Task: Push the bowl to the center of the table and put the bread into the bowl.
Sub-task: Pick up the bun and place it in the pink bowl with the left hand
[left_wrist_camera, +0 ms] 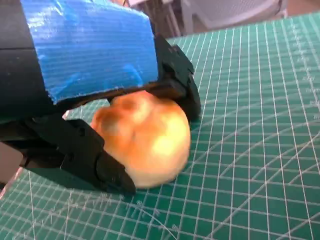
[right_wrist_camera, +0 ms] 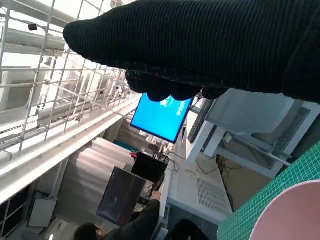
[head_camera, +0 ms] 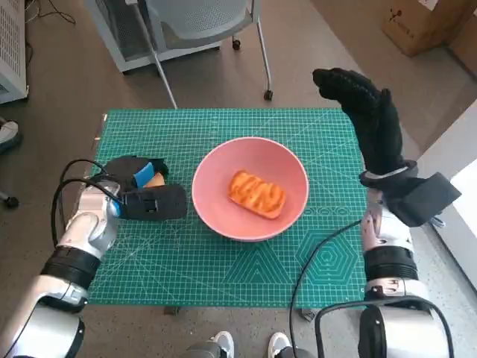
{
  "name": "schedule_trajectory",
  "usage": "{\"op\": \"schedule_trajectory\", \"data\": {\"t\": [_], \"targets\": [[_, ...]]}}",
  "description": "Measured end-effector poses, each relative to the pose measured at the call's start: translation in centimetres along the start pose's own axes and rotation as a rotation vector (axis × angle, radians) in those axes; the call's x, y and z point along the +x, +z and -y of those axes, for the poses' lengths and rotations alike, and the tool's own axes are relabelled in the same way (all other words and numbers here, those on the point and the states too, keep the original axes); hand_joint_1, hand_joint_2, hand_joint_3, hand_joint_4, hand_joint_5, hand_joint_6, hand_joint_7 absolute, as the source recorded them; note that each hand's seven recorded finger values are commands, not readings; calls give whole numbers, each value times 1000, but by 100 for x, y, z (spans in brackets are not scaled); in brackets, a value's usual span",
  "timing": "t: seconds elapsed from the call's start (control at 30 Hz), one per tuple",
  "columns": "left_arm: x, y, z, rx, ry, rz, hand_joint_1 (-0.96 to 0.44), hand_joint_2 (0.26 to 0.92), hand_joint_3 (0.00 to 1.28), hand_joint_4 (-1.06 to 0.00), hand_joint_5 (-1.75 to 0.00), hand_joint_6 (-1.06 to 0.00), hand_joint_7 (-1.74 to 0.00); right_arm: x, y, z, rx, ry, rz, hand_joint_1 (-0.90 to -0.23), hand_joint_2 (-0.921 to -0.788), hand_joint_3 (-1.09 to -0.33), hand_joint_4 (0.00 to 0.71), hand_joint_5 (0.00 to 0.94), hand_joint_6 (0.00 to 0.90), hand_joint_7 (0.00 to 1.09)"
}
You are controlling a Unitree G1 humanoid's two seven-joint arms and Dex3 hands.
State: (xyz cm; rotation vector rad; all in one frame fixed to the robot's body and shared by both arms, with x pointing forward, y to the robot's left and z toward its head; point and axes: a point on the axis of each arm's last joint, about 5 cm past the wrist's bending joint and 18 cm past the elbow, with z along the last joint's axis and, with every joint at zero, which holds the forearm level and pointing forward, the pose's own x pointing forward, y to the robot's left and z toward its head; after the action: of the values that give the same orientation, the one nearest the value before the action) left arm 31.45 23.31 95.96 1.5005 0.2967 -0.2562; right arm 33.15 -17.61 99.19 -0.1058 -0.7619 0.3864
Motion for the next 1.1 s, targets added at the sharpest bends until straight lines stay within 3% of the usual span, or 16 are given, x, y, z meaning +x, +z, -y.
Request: {"op": "schedule_trajectory", "data": {"t": [0.27,0.6,0.87,1.1], "targets": [[-111,5,-206,-39,67,12,1,920,114,-614,-1250,-597,-1191,-1,-1,-6,-2,3,-1,-614,-921,-591,158,0,345,0],[-444,51,-598,-129,287,133,3,920,69,-685,-1141,-627,-1197,-11,-5,-12,-2,2,1,-607,-921,-591,159,1,345,0],[-735,263,-817,-144,467,286,3,910,34,-773,-1054,-661,-1152,-18,-16,-18,1,2,-6,-605,-921,-592,161,1,343,0],[-851,531,-824,-167,528,404,3,906,15,-809,-971,-691,-1160,-20,-21,-27,1,6,-8,-612,-921,-592,160,0,342,0]]}}
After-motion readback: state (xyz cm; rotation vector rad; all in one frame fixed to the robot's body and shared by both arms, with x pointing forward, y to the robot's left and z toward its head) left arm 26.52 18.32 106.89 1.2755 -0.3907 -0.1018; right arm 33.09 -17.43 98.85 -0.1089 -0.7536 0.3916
